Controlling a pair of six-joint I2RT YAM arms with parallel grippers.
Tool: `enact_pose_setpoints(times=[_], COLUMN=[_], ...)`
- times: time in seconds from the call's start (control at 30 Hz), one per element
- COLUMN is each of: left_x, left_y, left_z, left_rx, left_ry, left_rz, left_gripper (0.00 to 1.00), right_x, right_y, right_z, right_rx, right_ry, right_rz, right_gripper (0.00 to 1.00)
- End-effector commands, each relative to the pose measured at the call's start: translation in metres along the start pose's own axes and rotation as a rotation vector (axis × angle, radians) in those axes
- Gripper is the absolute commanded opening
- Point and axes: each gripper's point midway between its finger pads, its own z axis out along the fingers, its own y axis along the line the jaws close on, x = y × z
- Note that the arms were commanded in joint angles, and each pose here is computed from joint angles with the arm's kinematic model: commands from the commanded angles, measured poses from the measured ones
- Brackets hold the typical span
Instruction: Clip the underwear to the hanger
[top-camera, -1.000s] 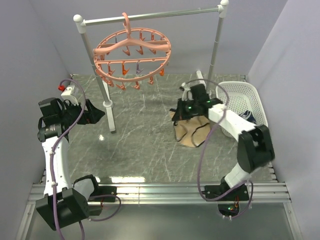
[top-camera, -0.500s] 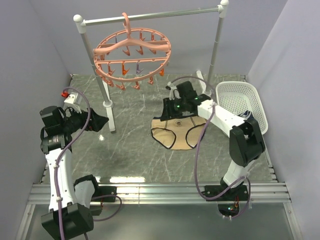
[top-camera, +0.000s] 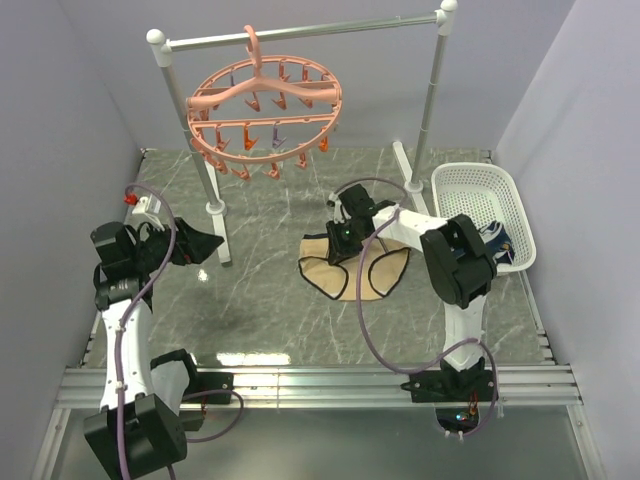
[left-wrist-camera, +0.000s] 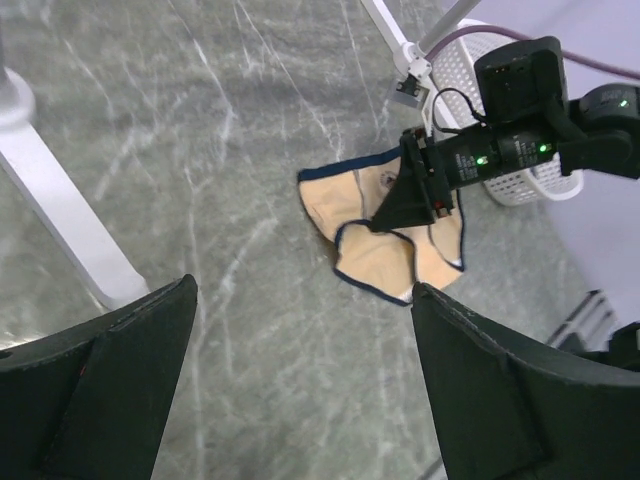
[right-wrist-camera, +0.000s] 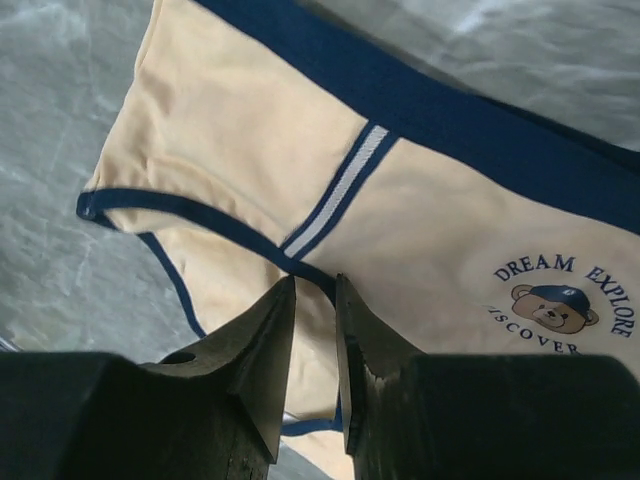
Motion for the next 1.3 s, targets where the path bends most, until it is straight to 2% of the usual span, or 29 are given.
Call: enact_pose_setpoints(times=[0.0, 0.17, 0.33, 0.47, 0.53, 0.57, 0.6, 0.63, 0.67, 0.73, 0.83, 0.87, 0.93, 0.97, 1.1, 1.23, 1.27], left_x=[-0.003, 0.01, 0.024, 0.025, 0.034, 0.04, 0.041, 0.045, 0.064, 0.064, 0.085, 0.088, 0.108, 0.111, 0.136, 0.153, 0.152], left_y=[-0.009, -0.001, 0.014, 0.011, 0.002, 0.003, 0.002, 0.006, 0.011, 0.006, 0.021, 0.016, 0.032, 0.036, 0.048, 0.054, 0.052], left_z=[0.001, 0.005, 0.011, 0.017, 0.018, 0.019, 0.023, 0.025, 0.032, 0.039, 0.051, 0.057, 0.054, 0.054, 0.055, 0.057, 0.06], left_rx=[0.04, 0.021, -0.039, 0.001, 0.075, 0.075, 0.079, 0.059, 0.038, 0.059, 0.008, 0.035, 0.005, 0.007, -0.011, -0.017, -0.01], left_ry=[-0.054, -0.061, -0.05, -0.037, -0.006, 0.015, 0.026, 0.047, 0.129, 0.2, 0.345, 0.387, 0.508, 0.537, 0.658, 0.758, 0.768], left_rz=[-0.096, -0.197, -0.25, -0.206, -0.097, -0.045, 0.093, 0.129, 0.167, 0.274, 0.388, 0.488, 0.47, 0.482, 0.429, 0.397, 0.403], left_gripper=[0.93, 0.9, 0.81, 0.8, 0.81, 0.81, 0.83, 0.83, 0.81, 0.75, 0.72, 0.69, 0.68, 0.68, 0.68, 0.72, 0.75], right_x=[0.015, 0.052, 0.063, 0.036, 0.013, 0.008, 0.0, 0.003, -0.003, 0.01, 0.025, 0.022, 0.023, 0.014, -0.018, -0.054, -0.055], right_y=[0.018, 0.074, 0.12, 0.131, 0.132, 0.126, 0.124, 0.115, 0.108, 0.092, 0.058, 0.041, 0.017, -0.007, -0.058, -0.072, -0.076], right_z=[0.017, 0.031, 0.024, -0.007, -0.036, -0.042, -0.053, -0.057, -0.061, -0.061, -0.059, -0.061, -0.064, -0.071, -0.089, -0.102, -0.095], right_rx=[-0.02, -0.126, -0.238, -0.293, -0.314, -0.293, -0.28, -0.246, -0.205, -0.144, -0.017, 0.055, 0.102, 0.132, 0.214, 0.251, 0.257], right_ry=[0.027, 0.113, 0.133, 0.039, -0.067, -0.096, -0.132, -0.114, -0.126, -0.052, -0.038, -0.054, -0.042, -0.063, -0.139, -0.186, -0.162], right_rz=[-0.026, -0.095, -0.109, -0.108, -0.115, -0.132, -0.15, -0.143, -0.173, -0.163, -0.17, -0.163, -0.127, -0.062, 0.039, 0.038, 0.038], right_gripper=[0.31, 0.32, 0.36, 0.37, 0.39, 0.39, 0.39, 0.39, 0.38, 0.34, 0.33, 0.33, 0.32, 0.32, 0.34, 0.4, 0.41])
